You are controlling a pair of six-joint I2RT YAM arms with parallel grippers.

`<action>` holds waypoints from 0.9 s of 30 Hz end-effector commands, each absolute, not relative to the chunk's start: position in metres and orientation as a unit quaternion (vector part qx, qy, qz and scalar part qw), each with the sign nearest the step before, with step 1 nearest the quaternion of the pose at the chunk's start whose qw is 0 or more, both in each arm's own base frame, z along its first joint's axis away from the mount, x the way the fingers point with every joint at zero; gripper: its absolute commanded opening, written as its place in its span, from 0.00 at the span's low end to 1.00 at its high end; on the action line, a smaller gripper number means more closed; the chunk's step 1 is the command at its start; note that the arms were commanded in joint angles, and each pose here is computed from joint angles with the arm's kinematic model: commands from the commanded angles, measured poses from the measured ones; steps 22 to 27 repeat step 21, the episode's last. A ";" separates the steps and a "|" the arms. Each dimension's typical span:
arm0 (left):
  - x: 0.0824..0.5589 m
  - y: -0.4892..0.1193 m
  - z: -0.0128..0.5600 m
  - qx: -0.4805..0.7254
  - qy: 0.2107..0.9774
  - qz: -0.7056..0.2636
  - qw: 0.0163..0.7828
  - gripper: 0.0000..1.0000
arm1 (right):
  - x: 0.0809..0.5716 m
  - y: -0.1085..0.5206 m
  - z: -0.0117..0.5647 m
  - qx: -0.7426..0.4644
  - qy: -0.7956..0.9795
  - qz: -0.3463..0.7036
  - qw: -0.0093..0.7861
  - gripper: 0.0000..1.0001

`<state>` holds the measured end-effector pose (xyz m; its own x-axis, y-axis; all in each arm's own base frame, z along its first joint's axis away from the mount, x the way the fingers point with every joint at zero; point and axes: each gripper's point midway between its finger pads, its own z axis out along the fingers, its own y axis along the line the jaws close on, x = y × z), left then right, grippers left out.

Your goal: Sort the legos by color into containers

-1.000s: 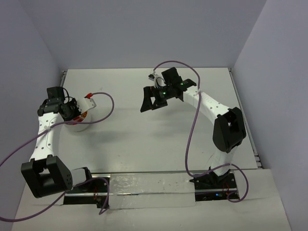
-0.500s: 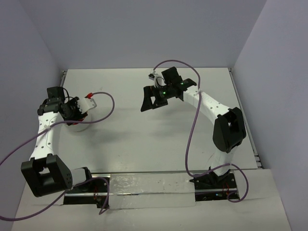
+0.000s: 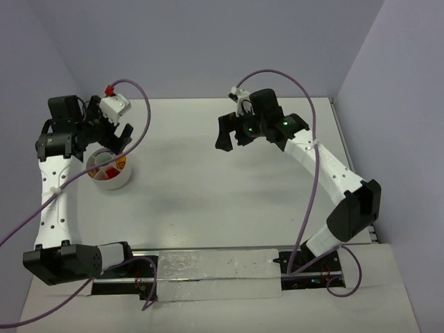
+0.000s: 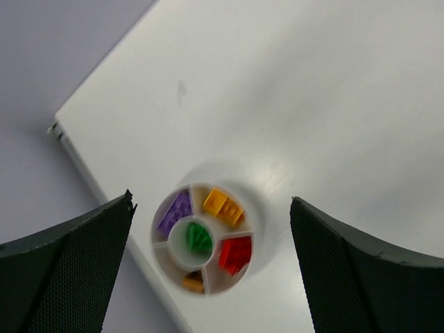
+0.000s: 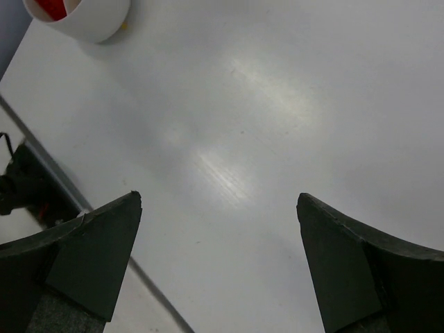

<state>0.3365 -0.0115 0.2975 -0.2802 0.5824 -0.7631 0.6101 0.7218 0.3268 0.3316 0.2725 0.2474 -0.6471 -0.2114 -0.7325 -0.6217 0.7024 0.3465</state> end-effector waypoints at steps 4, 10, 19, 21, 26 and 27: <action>0.352 -0.118 0.317 0.288 0.782 -0.119 0.540 0.99 | 0.359 0.206 0.286 -0.191 0.850 0.208 0.445 1.00; 0.374 -0.146 0.294 0.236 0.806 -0.153 0.521 0.99 | 0.367 0.139 0.291 -0.119 0.850 0.164 0.486 1.00; 0.393 -0.143 0.290 0.183 0.812 -0.129 0.539 0.99 | 0.352 0.102 0.286 -0.081 0.845 0.139 0.510 1.00; 0.392 -0.142 0.291 0.177 0.812 -0.125 0.542 0.99 | 0.350 0.102 0.288 -0.079 0.843 0.140 0.514 1.00; 0.392 -0.142 0.291 0.177 0.812 -0.125 0.542 0.99 | 0.350 0.102 0.288 -0.079 0.843 0.140 0.514 1.00; 0.392 -0.142 0.291 0.177 0.812 -0.125 0.542 0.99 | 0.350 0.102 0.288 -0.079 0.843 0.140 0.514 1.00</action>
